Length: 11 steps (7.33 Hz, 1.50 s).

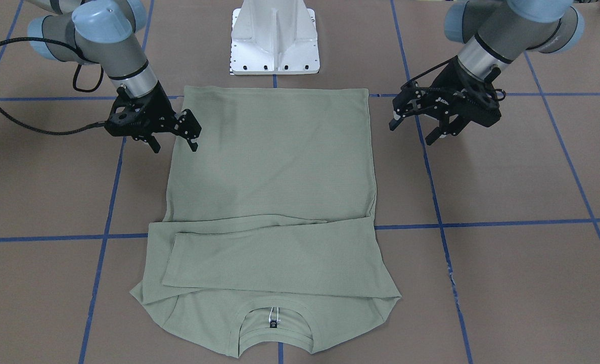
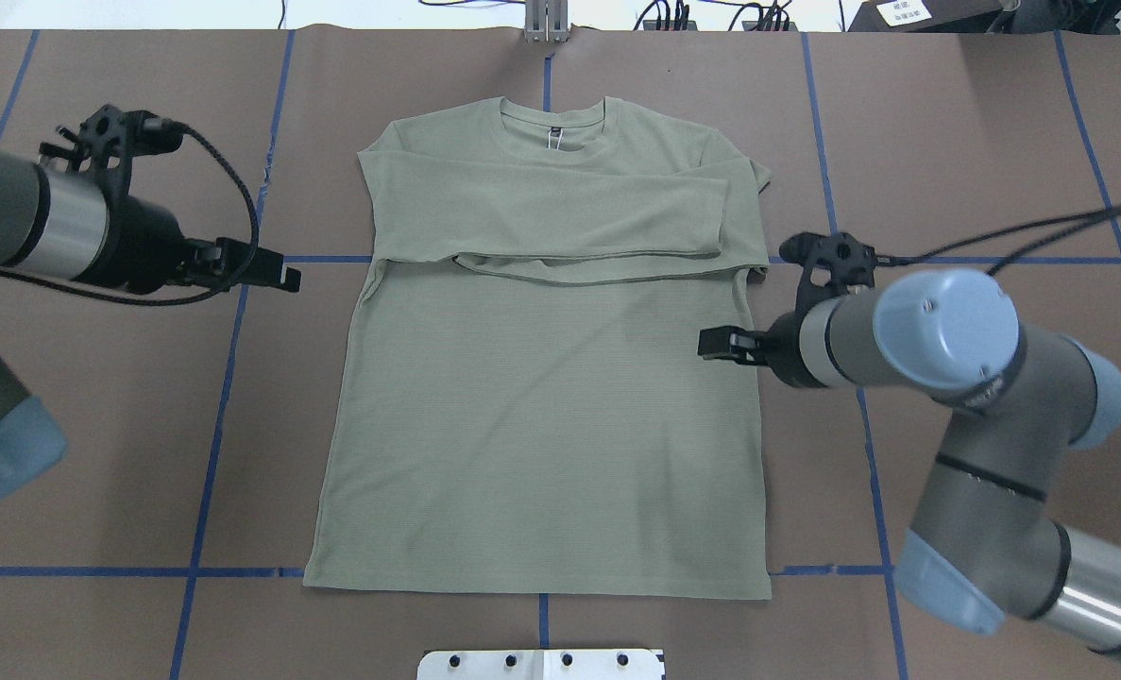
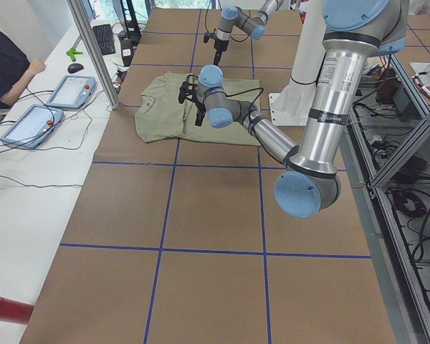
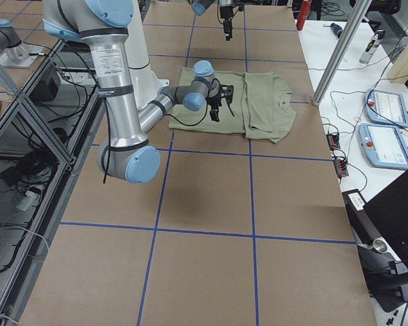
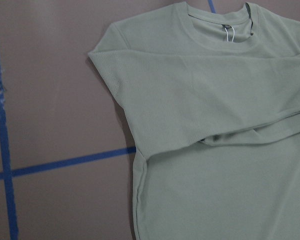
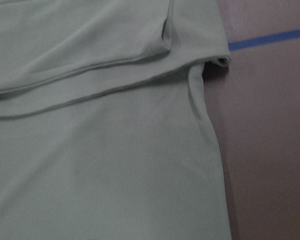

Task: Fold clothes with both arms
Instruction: 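Move both grippers down to the shirt's hem corners nearest the robot, then lower the left gripper onto the hem corner nearest it and grasp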

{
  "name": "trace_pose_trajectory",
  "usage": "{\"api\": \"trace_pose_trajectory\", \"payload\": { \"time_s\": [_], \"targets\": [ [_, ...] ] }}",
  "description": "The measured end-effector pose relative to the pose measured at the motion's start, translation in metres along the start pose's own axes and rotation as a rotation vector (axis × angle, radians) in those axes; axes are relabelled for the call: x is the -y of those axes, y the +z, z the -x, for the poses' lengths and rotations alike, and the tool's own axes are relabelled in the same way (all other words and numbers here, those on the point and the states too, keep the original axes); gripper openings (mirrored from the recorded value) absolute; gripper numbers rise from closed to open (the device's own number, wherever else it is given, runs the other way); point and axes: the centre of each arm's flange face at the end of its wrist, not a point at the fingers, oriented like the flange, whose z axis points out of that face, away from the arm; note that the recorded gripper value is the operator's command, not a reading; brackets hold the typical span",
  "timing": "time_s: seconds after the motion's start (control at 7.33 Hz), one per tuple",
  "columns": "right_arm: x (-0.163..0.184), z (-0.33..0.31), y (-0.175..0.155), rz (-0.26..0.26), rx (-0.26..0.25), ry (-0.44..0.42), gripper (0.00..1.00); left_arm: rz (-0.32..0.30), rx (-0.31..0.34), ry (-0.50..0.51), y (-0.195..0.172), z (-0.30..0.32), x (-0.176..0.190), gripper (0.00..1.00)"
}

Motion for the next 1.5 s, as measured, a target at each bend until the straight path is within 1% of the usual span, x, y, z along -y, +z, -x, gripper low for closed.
{"api": "trace_pose_trajectory", "payload": {
  "time_s": [0.14,0.27,0.41,0.55,0.68,0.82,0.95,1.23,1.5],
  "targets": [
    [-0.034,-0.006,0.0,-0.011,0.024,0.038,1.0,-0.012,-0.047,-0.06,0.01,0.007,-0.046,1.0],
    [-0.053,-0.007,-0.002,-0.009,0.038,0.077,1.0,-0.003,-0.059,-0.125,0.034,0.006,-0.094,1.0],
    [-0.062,-0.006,-0.003,-0.007,0.046,0.099,1.0,0.027,-0.049,-0.175,0.056,0.003,-0.137,1.0],
    [-0.066,-0.006,-0.003,-0.006,0.049,0.107,1.0,0.056,-0.02,-0.203,0.073,0.001,-0.172,0.96],
    [-0.067,-0.005,-0.003,-0.008,0.05,0.11,1.0,0.075,0.023,-0.213,0.089,-0.003,-0.196,0.87],
    [-0.067,-0.006,-0.003,-0.013,0.049,0.111,1.0,0.088,0.063,-0.213,0.1,-0.007,-0.211,0.75],
    [-0.067,-0.006,-0.003,-0.015,0.048,0.111,1.0,0.098,0.094,-0.21,0.109,-0.009,-0.22,0.67],
    [-0.066,-0.007,-0.002,-0.02,0.047,0.111,1.0,0.113,0.135,-0.205,0.12,-0.016,-0.227,0.67],
    [-0.066,-0.007,-0.001,-0.022,0.045,0.111,1.0,0.125,0.154,-0.201,0.127,-0.018,-0.232,0.67]
  ]
}}
